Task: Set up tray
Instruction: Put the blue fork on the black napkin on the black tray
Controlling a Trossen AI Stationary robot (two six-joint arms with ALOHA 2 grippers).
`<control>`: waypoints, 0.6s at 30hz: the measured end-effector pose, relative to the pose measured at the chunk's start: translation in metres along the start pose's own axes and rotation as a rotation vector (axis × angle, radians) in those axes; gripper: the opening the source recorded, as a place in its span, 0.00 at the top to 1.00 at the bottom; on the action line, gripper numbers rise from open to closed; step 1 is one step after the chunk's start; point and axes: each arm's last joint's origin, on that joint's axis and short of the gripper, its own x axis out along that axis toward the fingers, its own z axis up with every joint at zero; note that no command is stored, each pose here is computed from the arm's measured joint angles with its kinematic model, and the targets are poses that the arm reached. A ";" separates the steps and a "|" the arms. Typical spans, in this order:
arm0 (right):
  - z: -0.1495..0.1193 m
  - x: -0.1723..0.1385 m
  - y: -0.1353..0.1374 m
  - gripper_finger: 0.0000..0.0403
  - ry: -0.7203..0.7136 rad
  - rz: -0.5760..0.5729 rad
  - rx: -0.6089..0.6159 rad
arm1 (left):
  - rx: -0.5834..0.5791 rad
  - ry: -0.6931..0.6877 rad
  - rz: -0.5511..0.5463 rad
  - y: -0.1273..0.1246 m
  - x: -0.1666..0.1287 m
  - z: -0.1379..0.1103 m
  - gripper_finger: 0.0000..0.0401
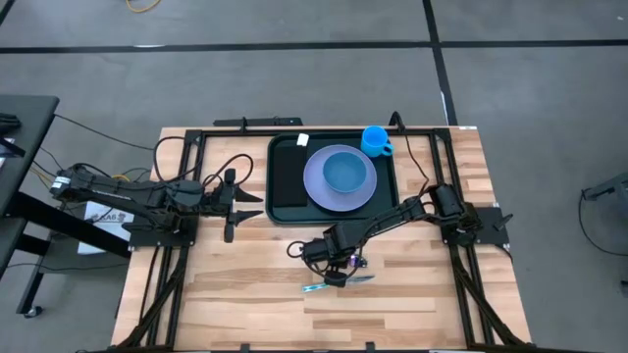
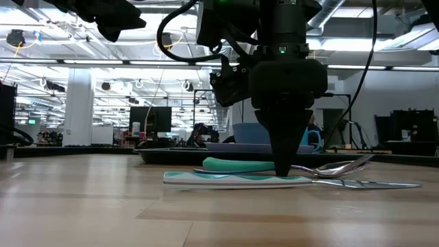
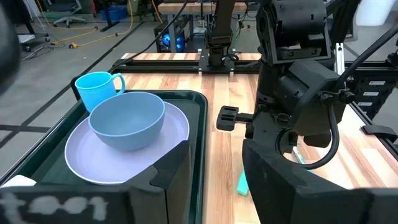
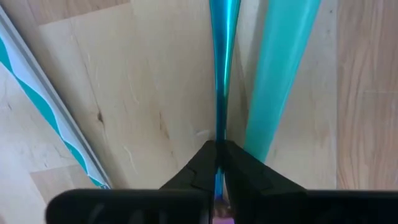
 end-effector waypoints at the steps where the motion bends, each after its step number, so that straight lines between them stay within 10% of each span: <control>1: 0.000 0.000 0.000 0.95 0.000 0.000 0.000 | 0.000 0.000 0.000 0.000 0.000 0.000 0.66; 18: 0.011 -0.050 0.019 0.98 -0.032 -0.034 -0.029 | 0.011 0.045 0.002 0.000 0.004 -0.016 0.66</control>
